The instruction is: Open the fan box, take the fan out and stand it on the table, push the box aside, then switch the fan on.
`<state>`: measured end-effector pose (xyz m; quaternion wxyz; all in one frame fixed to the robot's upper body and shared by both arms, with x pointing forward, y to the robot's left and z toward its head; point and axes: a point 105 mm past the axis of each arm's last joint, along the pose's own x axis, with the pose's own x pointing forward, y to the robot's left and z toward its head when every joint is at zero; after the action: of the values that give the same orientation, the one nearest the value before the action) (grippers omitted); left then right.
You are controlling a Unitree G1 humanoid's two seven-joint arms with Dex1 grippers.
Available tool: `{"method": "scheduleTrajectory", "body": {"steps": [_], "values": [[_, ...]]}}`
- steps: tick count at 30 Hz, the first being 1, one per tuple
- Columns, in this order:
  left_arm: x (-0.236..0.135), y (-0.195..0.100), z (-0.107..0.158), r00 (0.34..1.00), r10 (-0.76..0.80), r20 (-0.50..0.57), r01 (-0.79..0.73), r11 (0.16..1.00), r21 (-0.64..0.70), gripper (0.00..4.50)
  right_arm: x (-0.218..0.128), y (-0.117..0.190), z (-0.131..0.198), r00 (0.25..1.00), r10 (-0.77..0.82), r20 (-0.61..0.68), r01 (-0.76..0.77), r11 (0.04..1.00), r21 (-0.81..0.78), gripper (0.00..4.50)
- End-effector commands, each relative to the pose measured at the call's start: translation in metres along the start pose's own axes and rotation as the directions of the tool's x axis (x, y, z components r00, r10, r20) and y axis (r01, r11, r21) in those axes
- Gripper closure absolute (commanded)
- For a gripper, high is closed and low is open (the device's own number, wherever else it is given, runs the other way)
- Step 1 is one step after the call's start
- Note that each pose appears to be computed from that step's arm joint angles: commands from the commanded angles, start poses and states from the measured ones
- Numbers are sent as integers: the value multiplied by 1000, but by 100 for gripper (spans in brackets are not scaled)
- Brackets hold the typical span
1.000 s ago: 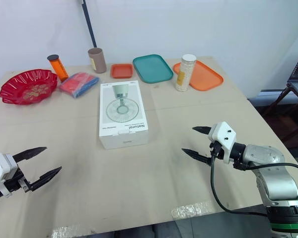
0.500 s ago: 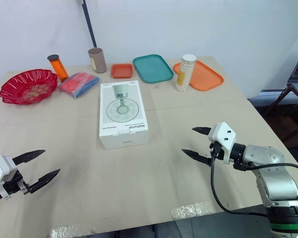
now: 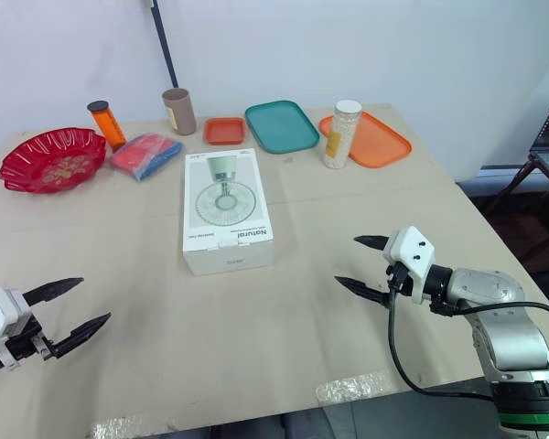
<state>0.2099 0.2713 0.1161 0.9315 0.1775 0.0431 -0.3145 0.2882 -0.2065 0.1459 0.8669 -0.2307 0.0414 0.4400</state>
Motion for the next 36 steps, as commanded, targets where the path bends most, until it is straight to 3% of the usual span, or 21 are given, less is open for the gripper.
{"method": "scheduleTrajectory", "body": {"steps": [1,15,20,22,28,36], "values": [[-3,7,13,999,35,18,-36,998,42,0,2,1,11,999,16,30,-15,999,-31,3],[17,12,46,993,43,108,-45,999,20,0,5,1,15,999,18,42,-16,1000,-26,3],[28,15,60,988,38,152,-40,999,9,146,4,0,16,999,11,43,-10,1000,-28,0],[32,15,63,987,34,160,-36,999,10,234,4,-1,17,999,9,44,-7,1000,-28,0],[45,18,70,982,28,187,-32,999,22,426,3,-1,18,999,5,40,-4,999,-34,0],[72,12,87,976,-23,215,15,999,39,441,5,-3,20,999,0,48,2,999,-41,0]]}}
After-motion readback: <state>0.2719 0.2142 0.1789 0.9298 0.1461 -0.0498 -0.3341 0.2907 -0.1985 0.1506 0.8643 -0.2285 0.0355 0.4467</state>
